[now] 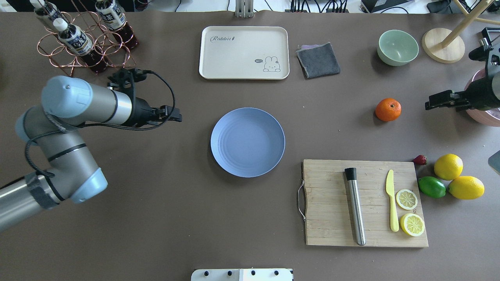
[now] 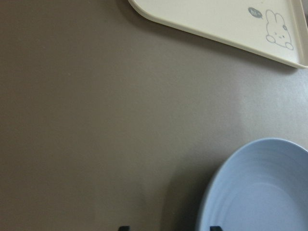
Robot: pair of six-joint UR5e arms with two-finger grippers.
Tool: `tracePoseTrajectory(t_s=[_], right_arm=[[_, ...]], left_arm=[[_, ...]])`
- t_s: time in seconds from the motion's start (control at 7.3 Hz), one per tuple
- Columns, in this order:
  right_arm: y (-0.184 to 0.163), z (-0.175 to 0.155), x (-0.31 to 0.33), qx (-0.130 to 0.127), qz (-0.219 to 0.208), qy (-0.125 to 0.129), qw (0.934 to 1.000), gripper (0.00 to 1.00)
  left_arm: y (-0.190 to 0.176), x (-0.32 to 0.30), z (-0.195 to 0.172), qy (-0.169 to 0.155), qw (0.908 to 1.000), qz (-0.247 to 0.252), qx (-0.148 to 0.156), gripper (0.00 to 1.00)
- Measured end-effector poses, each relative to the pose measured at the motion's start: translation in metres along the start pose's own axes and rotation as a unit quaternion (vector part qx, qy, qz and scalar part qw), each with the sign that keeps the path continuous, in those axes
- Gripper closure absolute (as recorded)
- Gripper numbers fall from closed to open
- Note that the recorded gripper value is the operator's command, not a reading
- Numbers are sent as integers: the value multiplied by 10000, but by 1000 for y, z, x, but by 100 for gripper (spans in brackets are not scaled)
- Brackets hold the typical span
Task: Pick orange to plate
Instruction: 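Retract the left arm while the right arm reaches toward the orange, then lower the right gripper over the orange and close on it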
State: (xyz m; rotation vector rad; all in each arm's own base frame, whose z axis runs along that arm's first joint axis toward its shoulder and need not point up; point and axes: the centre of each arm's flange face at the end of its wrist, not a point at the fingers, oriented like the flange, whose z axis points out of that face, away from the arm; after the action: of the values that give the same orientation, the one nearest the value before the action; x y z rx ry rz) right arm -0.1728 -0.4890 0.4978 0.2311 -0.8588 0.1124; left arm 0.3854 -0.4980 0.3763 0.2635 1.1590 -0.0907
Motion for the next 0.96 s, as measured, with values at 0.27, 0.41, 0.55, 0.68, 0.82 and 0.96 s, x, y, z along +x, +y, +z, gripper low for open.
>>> tracePoseTrajectory(t_s=[0.27, 0.41, 0.55, 0.68, 0.82, 0.96], right_arm=[[-12, 13, -18, -34, -82, -18, 10000, 0], [-20, 25, -26, -104, -73, 30, 9999, 0], [-31, 35, -40, -208, -41, 146, 9997, 0], [-44, 41, -59, -325, -10, 296, 9990, 0], [-52, 46, -75, -446, -18, 413, 9981, 0], [-58, 56, -84, -567, -111, 505, 9970, 0]], left_arm=[[-41, -141, -105, -161, 9989, 362, -252, 2], [-55, -203, -156, -180, 9977, 578, -318, 2], [-64, -253, -198, -263, 9960, 810, -267, 2], [-64, -300, -233, -480, 9935, 1017, -169, 2], [-56, -341, -253, -728, 9922, 997, -177, 2], [-44, -376, -262, -907, 9919, 838, -284, 2]])
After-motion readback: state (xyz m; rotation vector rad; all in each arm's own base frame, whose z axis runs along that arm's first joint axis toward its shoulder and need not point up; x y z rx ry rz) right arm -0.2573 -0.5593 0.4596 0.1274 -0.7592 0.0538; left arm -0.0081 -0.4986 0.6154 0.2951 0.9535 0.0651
